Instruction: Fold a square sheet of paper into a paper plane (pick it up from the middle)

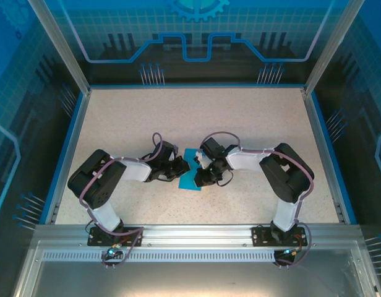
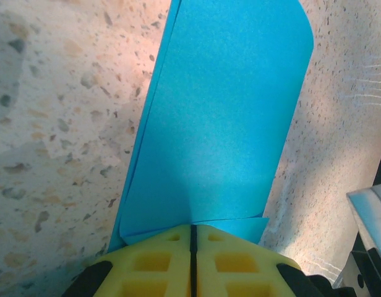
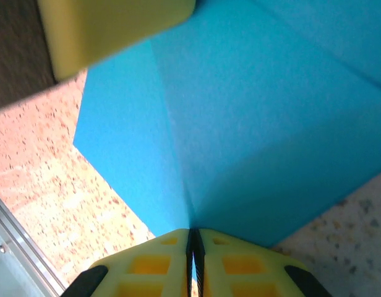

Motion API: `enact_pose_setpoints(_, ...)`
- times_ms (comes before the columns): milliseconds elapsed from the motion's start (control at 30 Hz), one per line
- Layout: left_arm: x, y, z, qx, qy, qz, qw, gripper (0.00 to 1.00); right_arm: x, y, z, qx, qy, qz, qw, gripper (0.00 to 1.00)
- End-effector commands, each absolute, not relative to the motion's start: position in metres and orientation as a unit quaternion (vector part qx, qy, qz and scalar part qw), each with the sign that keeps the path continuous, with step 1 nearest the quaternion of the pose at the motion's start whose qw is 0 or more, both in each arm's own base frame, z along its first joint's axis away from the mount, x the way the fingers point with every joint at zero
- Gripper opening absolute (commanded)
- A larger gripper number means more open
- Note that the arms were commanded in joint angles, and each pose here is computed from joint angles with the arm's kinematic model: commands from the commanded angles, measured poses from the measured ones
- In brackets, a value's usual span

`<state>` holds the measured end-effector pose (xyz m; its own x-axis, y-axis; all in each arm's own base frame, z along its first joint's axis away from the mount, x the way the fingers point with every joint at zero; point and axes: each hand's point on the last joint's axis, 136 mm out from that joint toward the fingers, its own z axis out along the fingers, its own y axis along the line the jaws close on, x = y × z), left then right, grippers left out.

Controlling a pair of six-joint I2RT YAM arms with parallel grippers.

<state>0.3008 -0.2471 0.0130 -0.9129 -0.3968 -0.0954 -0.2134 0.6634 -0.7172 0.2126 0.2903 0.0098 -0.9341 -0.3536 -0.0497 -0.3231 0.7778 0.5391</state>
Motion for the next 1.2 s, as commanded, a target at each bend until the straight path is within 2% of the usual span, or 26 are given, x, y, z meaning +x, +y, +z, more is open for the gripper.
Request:
enact_pose_setpoints(0, 0.291, -0.226, -0.018, -0.200, 0.923, -0.314, 0.102, 0.11, 0.166, 0.256, -0.002, 0.173, -0.950, -0.234, 0.116, 0.14)
enact_pose_setpoints(267, 0.291, -0.227, -0.017, -0.199, 0.922, -0.316, 0.102, 0.11, 0.196, 0.284, 0.043, 0.183, -0.943, -0.276, 0.037, 0.15)
enact_pose_setpoints(533, 0.291, -0.228, -0.019, -0.202, 0.921, -0.317, 0.100, 0.12, 0.218, 0.304, 0.021, 0.172, -0.947, -0.267, 0.039, 0.14)
enact_pose_setpoints(700, 0.291, -0.228, -0.018, -0.203, 0.921, -0.318, 0.100, 0.12, 0.209, 0.296, 0.005, 0.169, -0.950, -0.254, 0.063, 0.14)
enact_pose_setpoints(1000, 0.292, -0.228, -0.018, -0.202, 0.921, -0.316, 0.100, 0.12, 0.164, 0.261, -0.003, 0.176, -0.949, -0.236, 0.114, 0.14)
enact_pose_setpoints(1167, 0.294, -0.231, -0.014, -0.200, 0.920, -0.322, 0.102, 0.12, 0.174, 0.266, 0.023, 0.188, -0.947, -0.251, 0.075, 0.14)
